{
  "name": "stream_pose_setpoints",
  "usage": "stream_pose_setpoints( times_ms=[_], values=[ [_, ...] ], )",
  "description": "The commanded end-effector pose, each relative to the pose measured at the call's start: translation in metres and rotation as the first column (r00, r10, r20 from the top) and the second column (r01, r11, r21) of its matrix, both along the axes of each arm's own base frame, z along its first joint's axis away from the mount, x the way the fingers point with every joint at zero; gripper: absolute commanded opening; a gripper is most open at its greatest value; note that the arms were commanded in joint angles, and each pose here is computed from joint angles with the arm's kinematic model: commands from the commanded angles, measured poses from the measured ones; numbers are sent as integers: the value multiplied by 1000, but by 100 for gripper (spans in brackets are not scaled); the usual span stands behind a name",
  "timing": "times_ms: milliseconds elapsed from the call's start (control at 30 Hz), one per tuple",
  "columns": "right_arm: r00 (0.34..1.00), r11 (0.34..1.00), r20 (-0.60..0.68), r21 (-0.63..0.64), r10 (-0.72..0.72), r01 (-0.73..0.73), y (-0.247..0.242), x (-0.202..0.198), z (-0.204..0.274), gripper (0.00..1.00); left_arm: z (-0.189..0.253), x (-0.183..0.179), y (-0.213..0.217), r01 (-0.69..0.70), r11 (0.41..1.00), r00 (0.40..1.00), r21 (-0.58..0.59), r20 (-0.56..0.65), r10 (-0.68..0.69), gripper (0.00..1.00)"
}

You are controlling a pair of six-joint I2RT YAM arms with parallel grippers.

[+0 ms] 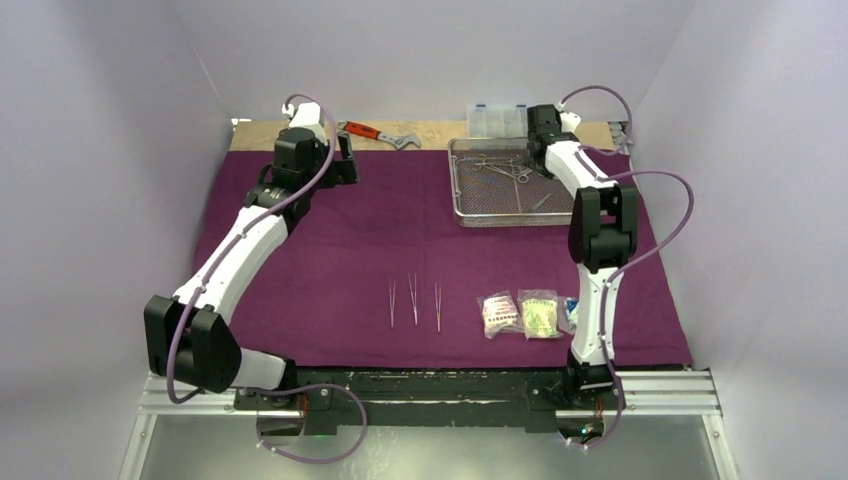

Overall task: Open and lay out the surgical kit
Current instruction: Adjust the medical item in the container.

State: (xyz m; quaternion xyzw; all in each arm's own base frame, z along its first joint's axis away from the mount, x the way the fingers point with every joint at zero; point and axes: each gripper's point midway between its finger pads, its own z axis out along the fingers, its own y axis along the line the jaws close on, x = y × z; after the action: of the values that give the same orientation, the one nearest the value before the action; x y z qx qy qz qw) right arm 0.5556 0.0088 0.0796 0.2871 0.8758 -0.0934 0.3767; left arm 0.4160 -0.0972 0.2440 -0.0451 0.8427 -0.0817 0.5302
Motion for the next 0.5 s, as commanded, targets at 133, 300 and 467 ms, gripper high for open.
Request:
stream_pose_setpoints(
  times_ms=[133,300,467],
  values=[
    [995,998,84,12,57,-59,5,21,35,48,21,30,-11,14,999,996,-42,90,-10,92],
    [987,991,95,22,126,-129,10,38,25,48,16,36,-13,15,999,996,-41,85,-12,92],
    [957,965,138,22,256,-261,27,57,24,48,13,38,-10,-3,999,996,-38,90,7,91]
  ],
)
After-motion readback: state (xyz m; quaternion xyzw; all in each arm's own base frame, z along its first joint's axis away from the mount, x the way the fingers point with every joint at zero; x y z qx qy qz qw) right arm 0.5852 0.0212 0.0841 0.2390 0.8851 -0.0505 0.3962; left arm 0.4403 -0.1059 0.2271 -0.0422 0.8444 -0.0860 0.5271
